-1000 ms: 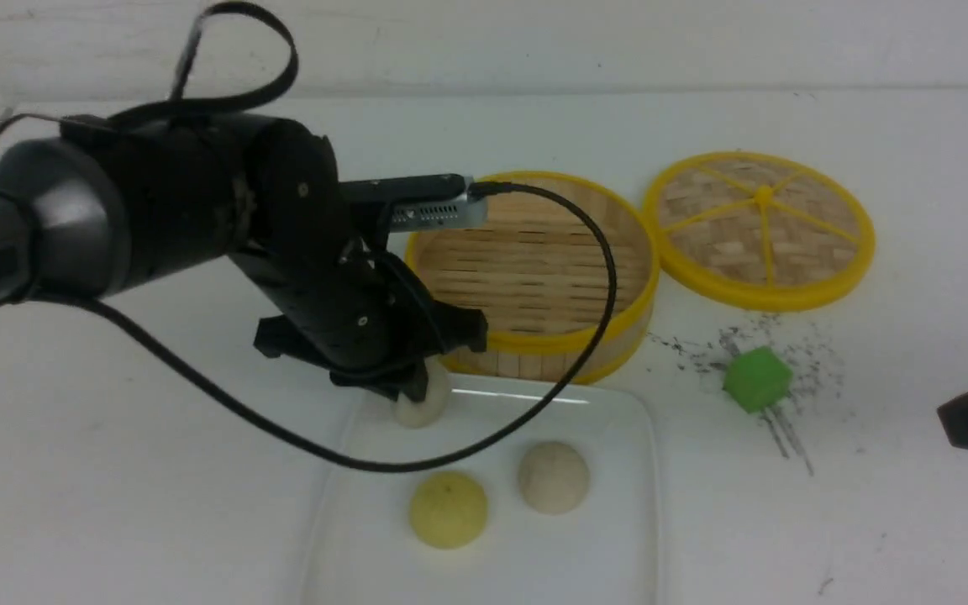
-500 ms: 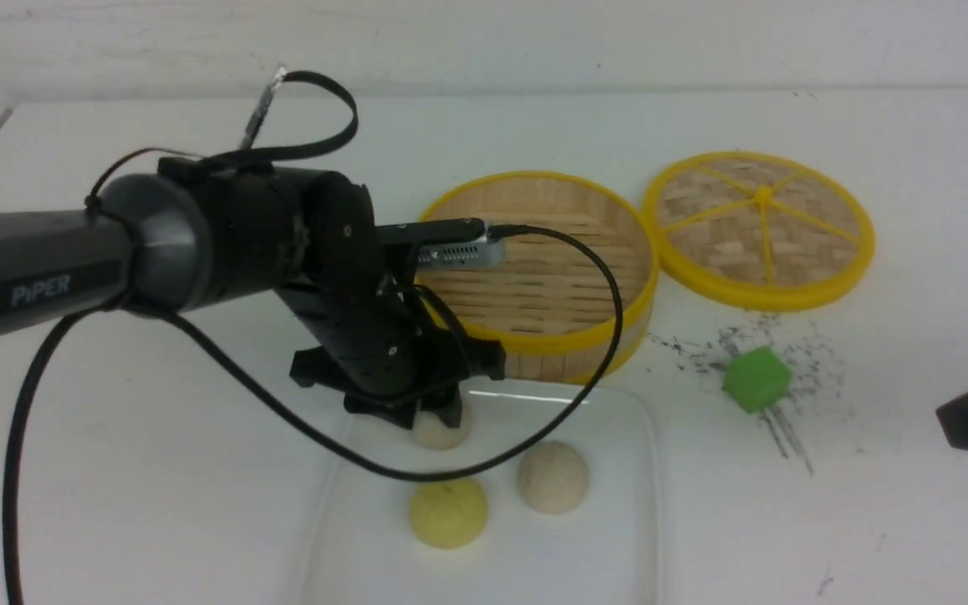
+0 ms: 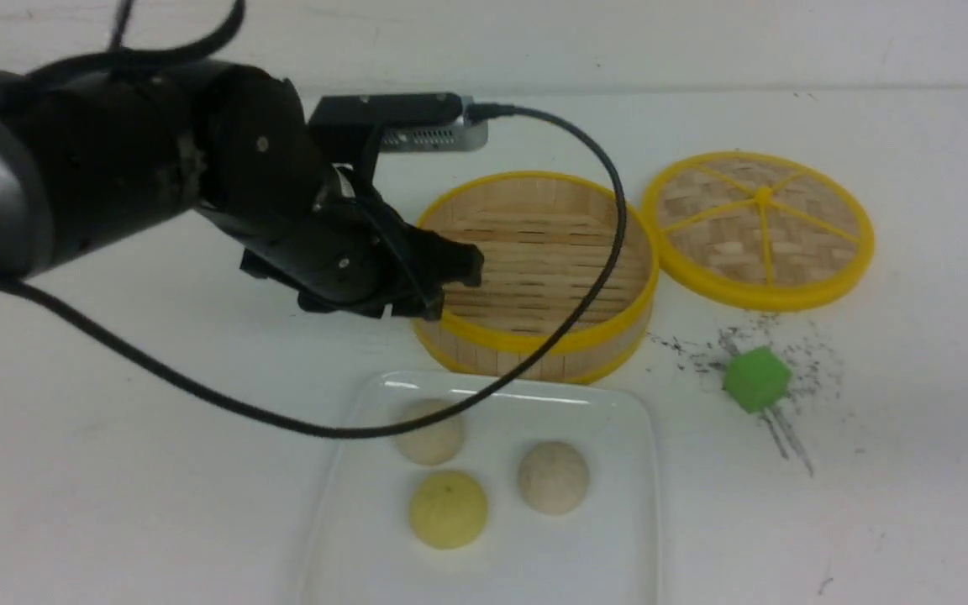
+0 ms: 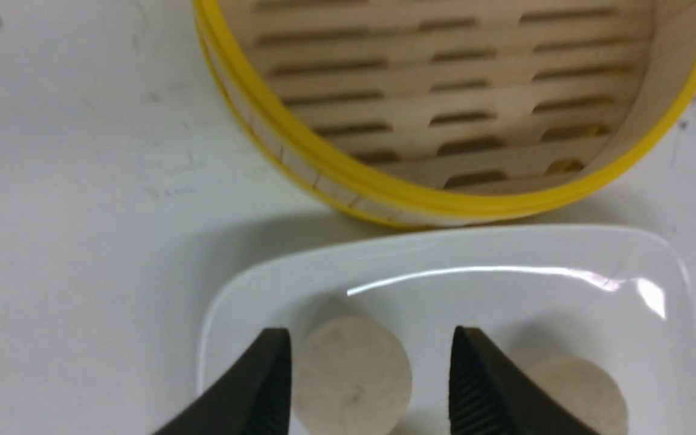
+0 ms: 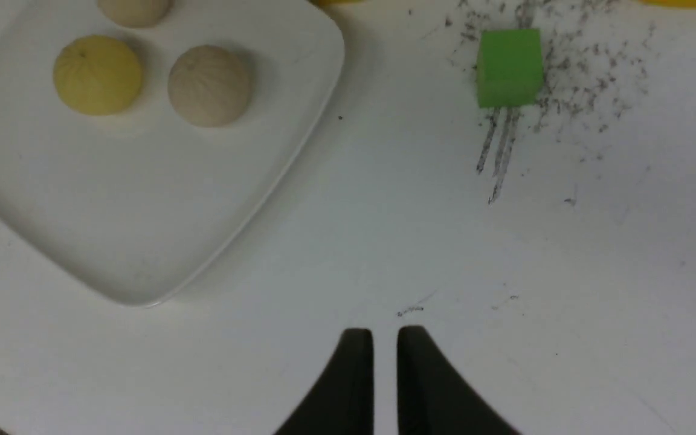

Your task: Put the steamed buns into the plate on the white tablecloth.

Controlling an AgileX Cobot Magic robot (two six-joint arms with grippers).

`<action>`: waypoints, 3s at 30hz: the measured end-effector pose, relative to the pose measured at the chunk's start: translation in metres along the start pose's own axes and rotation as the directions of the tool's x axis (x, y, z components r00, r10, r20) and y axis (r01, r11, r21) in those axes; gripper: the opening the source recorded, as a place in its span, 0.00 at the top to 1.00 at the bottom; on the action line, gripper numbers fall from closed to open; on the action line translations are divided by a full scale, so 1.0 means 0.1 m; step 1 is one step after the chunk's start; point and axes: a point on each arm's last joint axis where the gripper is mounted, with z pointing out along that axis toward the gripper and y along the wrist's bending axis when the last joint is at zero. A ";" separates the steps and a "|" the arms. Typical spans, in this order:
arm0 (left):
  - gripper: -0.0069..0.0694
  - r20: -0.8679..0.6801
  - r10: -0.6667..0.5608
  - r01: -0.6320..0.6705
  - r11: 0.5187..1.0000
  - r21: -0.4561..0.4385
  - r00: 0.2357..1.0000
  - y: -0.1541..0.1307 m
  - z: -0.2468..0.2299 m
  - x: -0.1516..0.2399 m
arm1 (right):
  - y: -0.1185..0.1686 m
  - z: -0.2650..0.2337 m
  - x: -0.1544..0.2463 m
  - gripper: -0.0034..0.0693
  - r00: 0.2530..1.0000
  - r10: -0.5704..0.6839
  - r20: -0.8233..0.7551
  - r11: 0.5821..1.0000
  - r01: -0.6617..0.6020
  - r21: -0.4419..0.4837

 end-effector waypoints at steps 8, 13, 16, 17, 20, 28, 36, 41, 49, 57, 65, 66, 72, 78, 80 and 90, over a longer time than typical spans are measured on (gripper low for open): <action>0.63 0.023 0.012 -0.011 1.000 -0.002 1.000 0.00 -0.22 -0.01 | 0.13 -0.75 0.53 0.84 0.936 -0.039 0.349 0.998 0.017 0.067; 0.76 0.018 0.013 -0.012 1.000 -0.004 1.000 0.00 -0.22 0.00 | 0.11 -0.68 0.77 0.85 0.849 -0.036 0.526 0.997 -0.004 0.074; 0.83 0.018 0.013 -0.012 1.000 -0.004 1.000 0.00 -0.22 0.00 | 0.01 -0.40 0.86 0.94 0.805 0.028 0.592 0.996 -0.076 0.055; 0.84 0.018 0.013 -0.012 1.000 -0.004 1.000 0.00 -0.22 0.00 | -0.01 -0.34 0.87 0.96 0.798 0.040 0.601 0.994 -0.091 0.054; 0.85 0.018 0.013 -0.012 1.000 -0.004 1.000 0.00 -0.22 0.00 | -0.06 -0.22 0.85 0.97 0.774 0.050 0.632 0.991 -0.118 0.065; 0.86 0.018 0.011 -0.010 1.000 -0.003 1.000 0.00 -0.22 0.00 | -0.14 -0.12 0.78 0.97 0.750 -0.012 0.661 0.986 -0.102 0.134; 0.89 -0.008 0.014 -0.014 1.000 -0.012 1.000 0.01 -0.22 0.02 | -0.14 -0.11 0.78 0.97 0.753 -0.013 0.658 0.985 -0.102 0.136; 0.89 -0.036 0.037 -0.039 0.998 -0.042 0.999 0.04 -0.22 0.05 | -0.14 -0.11 0.78 0.96 0.753 -0.016 0.658 0.985 -0.100 0.139; 0.89 -0.042 0.057 -0.060 0.996 -0.064 0.997 0.06 -0.22 0.05 | -0.14 -0.11 0.78 0.95 0.753 -0.017 0.658 0.985 -0.100 0.140; 0.88 -0.044 0.059 -0.062 0.996 -0.066 0.997 0.06 -0.22 0.05 | -0.14 -0.09 0.80 0.95 0.756 -0.017 0.655 0.985 -0.100 0.141; 0.88 -0.050 0.059 -0.063 0.996 -0.068 0.997 0.06 -0.22 0.06 | -0.26 0.13 1.07 0.94 0.774 0.003 0.633 0.943 -0.213 0.255; 0.88 -0.050 0.059 -0.063 0.996 -0.068 0.997 0.06 -0.22 0.06 | -0.29 0.17 1.11 0.93 0.777 0.010 0.630 0.931 -0.237 0.278; 0.88 -0.040 0.054 -0.056 0.997 -0.061 0.998 0.06 -0.34 0.07 | -0.41 0.44 1.38 0.92 0.812 0.055 0.581 0.876 -0.319 0.363; 0.87 0.047 0.097 -0.092 0.991 -0.094 0.994 0.09 -0.73 0.06 | -0.47 0.64 1.56 0.91 0.856 0.075 0.512 0.867 -0.310 0.391; 0.87 0.064 0.101 -0.094 0.990 -0.109 0.993 0.11 -0.88 0.08 | -0.48 0.70 1.62 0.91 0.865 0.089 0.494 0.866 -0.312 0.390; 0.87 0.164 0.026 -0.005 0.992 -0.127 0.986 0.19 -1.57 0.26 | -0.48 0.76 1.71 0.89 0.860 0.090 0.502 0.868 -0.315 0.383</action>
